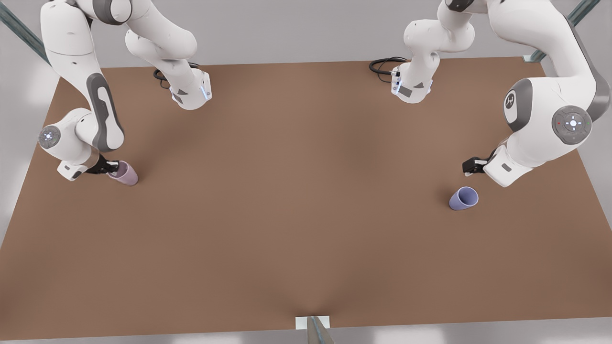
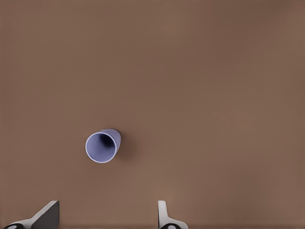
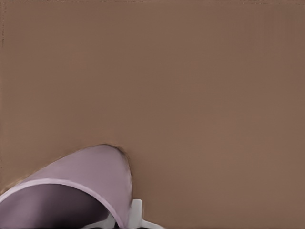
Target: Stack the cups, with the pink cup at the bottom and the purple cup at the top
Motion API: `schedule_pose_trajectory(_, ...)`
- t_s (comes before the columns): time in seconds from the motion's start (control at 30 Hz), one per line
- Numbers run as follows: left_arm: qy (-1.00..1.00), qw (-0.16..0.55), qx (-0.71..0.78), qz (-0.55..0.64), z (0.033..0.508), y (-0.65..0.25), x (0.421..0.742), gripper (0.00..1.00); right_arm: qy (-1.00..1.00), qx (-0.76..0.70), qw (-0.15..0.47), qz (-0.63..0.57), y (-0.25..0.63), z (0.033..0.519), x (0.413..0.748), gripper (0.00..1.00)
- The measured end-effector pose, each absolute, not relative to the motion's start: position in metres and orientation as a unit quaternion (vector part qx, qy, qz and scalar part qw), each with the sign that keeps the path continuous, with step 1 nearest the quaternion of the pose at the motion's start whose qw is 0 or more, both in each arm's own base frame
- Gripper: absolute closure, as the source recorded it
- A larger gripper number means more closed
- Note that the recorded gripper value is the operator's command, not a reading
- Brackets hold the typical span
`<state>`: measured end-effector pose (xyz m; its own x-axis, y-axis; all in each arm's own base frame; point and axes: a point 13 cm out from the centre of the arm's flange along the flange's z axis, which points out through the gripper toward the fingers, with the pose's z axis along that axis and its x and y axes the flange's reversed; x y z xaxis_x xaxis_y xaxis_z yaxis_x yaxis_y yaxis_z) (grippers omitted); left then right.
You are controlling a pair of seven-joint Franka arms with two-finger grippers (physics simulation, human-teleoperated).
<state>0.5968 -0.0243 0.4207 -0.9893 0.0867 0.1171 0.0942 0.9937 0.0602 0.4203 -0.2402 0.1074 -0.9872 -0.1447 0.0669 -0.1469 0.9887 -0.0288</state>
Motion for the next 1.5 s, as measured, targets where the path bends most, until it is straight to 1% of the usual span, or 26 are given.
schedule_pose_trajectory(0.1, -0.997, 0.057, -0.045, -0.033, 0.421, -0.024, 0.597, 0.0, -0.996, 0.083, 0.025, 0.018, -0.237, 0.115, 0.427, 0.79)
schedule_pose_trajectory(0.2, -0.997, 0.057, -0.045, -0.033, 0.421, -0.024, 0.597, 0.0, -0.995, 0.102, 0.005, 0.019, -0.223, 0.14, 0.447, 0.79)
schedule_pose_trajectory(0.3, -0.997, 0.057, -0.045, -0.032, 0.419, -0.024, 0.598, 0.0, -0.99, 0.137, -0.012, 0.013, -0.179, 0.17, 0.476, 0.79)
schedule_pose_trajectory(0.37, -0.997, 0.058, -0.04, -0.031, 0.417, -0.02, 0.599, 0.0, -0.985, 0.169, -0.024, 0.009, -0.13, 0.194, 0.508, 0.79)
schedule_pose_trajectory(0.43, -0.997, 0.058, -0.036, -0.031, 0.415, -0.015, 0.6, 0.0, -0.978, 0.208, -0.032, 0.003, -0.059, 0.216, 0.543, 0.79)
schedule_pose_trajectory(0.53, -0.997, 0.057, -0.034, -0.031, 0.413, -0.013, 0.602, 0.0, -0.961, 0.274, -0.038, -0.029, 0.1, 0.232, 0.577, 0.79)
schedule_pose_trajectory(0.6, -0.997, 0.056, -0.034, -0.03, 0.413, -0.012, 0.603, 0.0, -0.948, 0.308, -0.043, -0.06, 0.216, 0.246, 0.588, 0.79)
schedule_pose_trajectory(0.7, -0.997, 0.059, -0.028, -0.03, 0.407, -0.004, 0.605, 0.0, -0.942, 0.314, -0.045, -0.108, 0.348, 0.264, 0.602, 0.79)
schedule_pose_trajectory(0.8, -0.997, 0.07, -0.014, -0.024, 0.387, 0.015, 0.609, 0.0, -0.947, 0.297, -0.04, -0.113, 0.458, 0.252, 0.618, 0.79)
schedule_pose_trajectory(0.9, -0.996, 0.093, -0.005, -0.015, 0.341, 0.036, 0.604, 0.0, -0.961, 0.254, -0.027, -0.103, 0.517, 0.215, 0.619, 0.79)
schedule_pose_trajectory(1.0, -0.994, 0.107, -0.009, -0.01, 0.296, 0.051, 0.593, 0.0, -0.976, 0.203, -0.006, -0.077, 0.537, 0.164, 0.607, 0.79)
schedule_pose_trajectory(1.07, -0.994, 0.107, -0.015, -0.008, 0.271, 0.058, 0.588, 0.0, -0.984, 0.163, 0.004, -0.069, 0.537, 0.15, 0.603, 0.79)
schedule_pose_trajectory(1.17, -0.995, 0.103, -0.016, -0.006, 0.238, 0.079, 0.59, 0.0, -0.992, 0.108, 0.012, -0.063, 0.536, 0.143, 0.601, 0.79)
schedule_pose_trajectory(1.23, -0.995, 0.098, -0.022, -0.006, 0.221, 0.087, 0.592, 0.0, -0.995, 0.076, 0.015, -0.061, 0.535, 0.141, 0.601, 0.66)
schedule_pose_trajectory(1.3, -0.995, 0.091, -0.027, -0.007, 0.209, 0.095, 0.595, 0.0, -0.997, 0.046, 0.019, -0.06, 0.536, 0.133, 0.599, 0.66)
schedule_pose_trajectory(1.33, -0.996, 0.09, -0.03, -0.007, 0.203, 0.1, 0.596, 0.0, -0.998, 0.032, 0.022, -0.059, 0.536, 0.123, 0.598, 0.49)
schedule_pose_trajectory(1.37, -0.996, 0.089, -0.032, -0.008, 0.196, 0.105, 0.597, 0.0, -0.998, 0.018, 0.024, -0.058, 0.536, 0.116, 0.597, 0.36)
schedule_pose_trajectory(1.43, -0.995, 0.088, -0.039, -0.008, 0.185, 0.112, 0.598, 0.0, -0.998, -0.008, 0.023, -0.059, 0.537, 0.111, 0.598, 0.36)
schedule_pose_trajectory(1.5, -0.995, 0.089, -0.046, -0.009, 0.176, 0.116, 0.598, 0.0, -0.997, -0.03, 0.021, -0.062, 0.538, 0.113, 0.6, 0.34)
